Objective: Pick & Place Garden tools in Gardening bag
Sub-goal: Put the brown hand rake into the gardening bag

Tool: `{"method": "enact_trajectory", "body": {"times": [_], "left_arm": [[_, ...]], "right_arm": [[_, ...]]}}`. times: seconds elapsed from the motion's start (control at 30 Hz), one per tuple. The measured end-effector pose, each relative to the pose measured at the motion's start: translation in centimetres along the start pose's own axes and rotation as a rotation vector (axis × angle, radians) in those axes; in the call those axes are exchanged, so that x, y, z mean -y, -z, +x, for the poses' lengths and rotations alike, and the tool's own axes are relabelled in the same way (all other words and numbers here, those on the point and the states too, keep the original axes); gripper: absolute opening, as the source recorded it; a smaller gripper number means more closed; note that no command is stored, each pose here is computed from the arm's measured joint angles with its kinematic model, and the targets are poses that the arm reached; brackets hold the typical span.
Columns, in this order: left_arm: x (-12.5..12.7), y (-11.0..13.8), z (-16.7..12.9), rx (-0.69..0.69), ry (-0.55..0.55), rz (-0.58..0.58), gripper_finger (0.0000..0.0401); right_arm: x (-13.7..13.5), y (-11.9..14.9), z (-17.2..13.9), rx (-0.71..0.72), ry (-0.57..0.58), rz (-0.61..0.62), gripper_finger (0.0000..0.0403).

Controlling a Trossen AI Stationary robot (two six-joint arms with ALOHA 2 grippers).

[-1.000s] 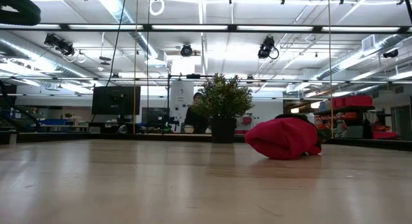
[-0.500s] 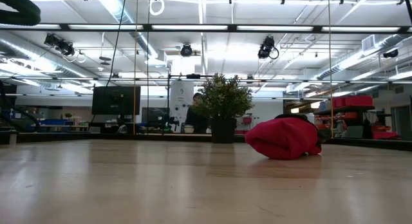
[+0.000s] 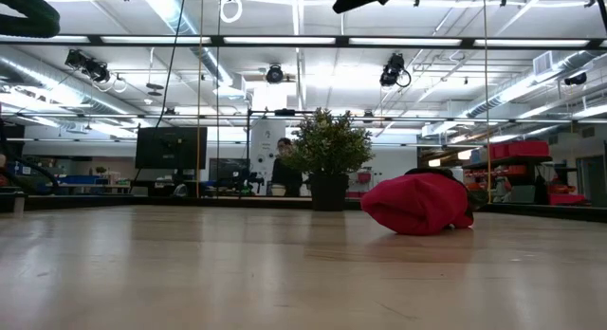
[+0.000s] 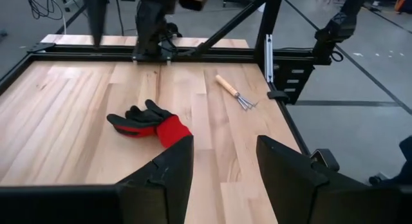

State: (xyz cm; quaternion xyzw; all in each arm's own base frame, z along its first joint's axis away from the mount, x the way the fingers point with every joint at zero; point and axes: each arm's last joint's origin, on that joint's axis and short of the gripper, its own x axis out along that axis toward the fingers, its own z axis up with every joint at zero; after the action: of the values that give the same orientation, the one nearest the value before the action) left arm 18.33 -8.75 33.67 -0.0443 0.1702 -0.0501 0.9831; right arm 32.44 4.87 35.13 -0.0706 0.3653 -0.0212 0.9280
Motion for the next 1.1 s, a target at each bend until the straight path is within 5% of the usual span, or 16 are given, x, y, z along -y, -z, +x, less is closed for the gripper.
{"method": "enact_trajectory", "body": {"times": [0.63, 1.1], "left_arm": [[-0.2, -0.2, 0.1, 0.014, -0.009, 0.001, 0.0177], [-0.2, -0.2, 0.1, 0.017, -0.020, 0.018, 0.0177]], "right_arm": [[-7.9, 3.5, -2.7, -0.269, -0.211, -0.034, 0.0185], [-13.2, 10.8, -2.0, -0.597, -0.372, 0.000, 0.0185]]}}
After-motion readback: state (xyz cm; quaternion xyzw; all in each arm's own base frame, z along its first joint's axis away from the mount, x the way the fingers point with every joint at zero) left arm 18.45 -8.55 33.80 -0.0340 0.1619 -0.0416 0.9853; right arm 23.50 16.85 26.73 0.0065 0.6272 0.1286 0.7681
